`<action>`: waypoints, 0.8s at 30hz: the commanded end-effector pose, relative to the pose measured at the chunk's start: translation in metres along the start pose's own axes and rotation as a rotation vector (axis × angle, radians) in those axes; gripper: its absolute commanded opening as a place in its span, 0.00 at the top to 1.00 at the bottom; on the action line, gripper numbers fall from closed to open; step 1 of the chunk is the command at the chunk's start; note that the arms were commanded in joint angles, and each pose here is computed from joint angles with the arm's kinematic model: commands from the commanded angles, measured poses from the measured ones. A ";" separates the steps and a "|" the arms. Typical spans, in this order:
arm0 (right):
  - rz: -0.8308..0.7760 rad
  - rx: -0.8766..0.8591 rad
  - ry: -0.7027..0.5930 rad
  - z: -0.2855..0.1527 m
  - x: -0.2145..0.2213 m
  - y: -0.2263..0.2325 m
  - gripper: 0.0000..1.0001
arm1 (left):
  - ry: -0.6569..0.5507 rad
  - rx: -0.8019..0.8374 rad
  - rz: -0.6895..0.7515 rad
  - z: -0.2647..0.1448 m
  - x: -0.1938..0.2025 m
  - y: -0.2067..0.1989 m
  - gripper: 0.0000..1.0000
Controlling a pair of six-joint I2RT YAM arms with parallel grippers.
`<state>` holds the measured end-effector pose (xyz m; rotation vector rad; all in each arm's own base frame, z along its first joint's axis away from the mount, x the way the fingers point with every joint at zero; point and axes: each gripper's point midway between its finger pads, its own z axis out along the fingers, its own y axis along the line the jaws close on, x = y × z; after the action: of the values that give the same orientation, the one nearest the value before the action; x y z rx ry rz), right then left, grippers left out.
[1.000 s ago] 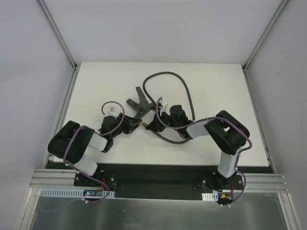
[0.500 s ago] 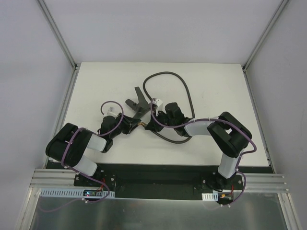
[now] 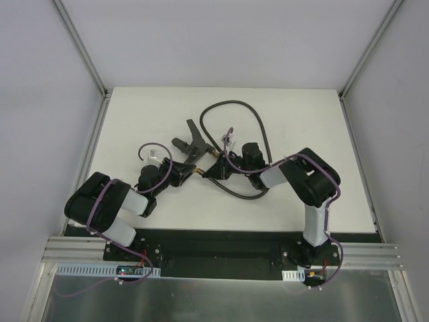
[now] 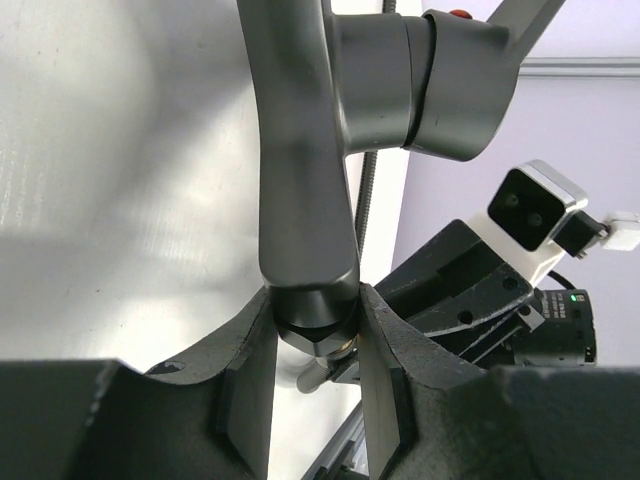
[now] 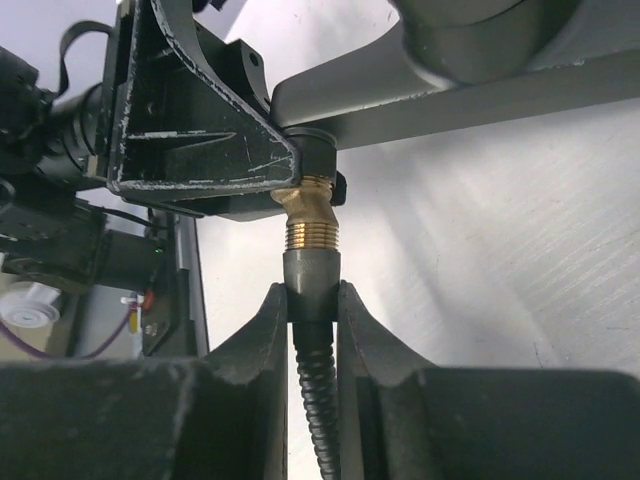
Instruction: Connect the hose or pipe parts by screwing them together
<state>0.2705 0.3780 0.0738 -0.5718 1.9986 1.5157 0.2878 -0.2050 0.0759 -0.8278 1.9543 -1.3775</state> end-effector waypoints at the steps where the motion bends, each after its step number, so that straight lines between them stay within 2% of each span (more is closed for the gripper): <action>1: -0.099 -0.104 -0.296 -0.005 -0.088 0.026 0.99 | 0.195 0.155 0.060 -0.016 0.042 -0.029 1.00; 5: -0.066 -0.119 -0.268 -0.002 -0.083 0.024 0.99 | 0.201 0.168 0.044 -0.016 0.043 -0.031 1.00; 14: -0.054 -0.066 -0.281 -0.011 -0.082 0.016 0.82 | 0.190 0.085 0.059 -0.012 0.039 -0.021 1.00; 21: -0.033 -0.024 -0.270 -0.015 -0.073 0.006 0.82 | 0.178 0.016 0.078 -0.009 0.035 -0.014 1.00; 24: -0.034 -0.012 -0.271 -0.017 -0.070 0.004 0.77 | 0.177 -0.012 0.077 -0.006 0.034 -0.011 1.00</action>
<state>0.2715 0.3725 0.0743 -0.4673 2.0070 1.6180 0.2863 -0.2079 0.0780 -0.8319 2.0012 -1.3609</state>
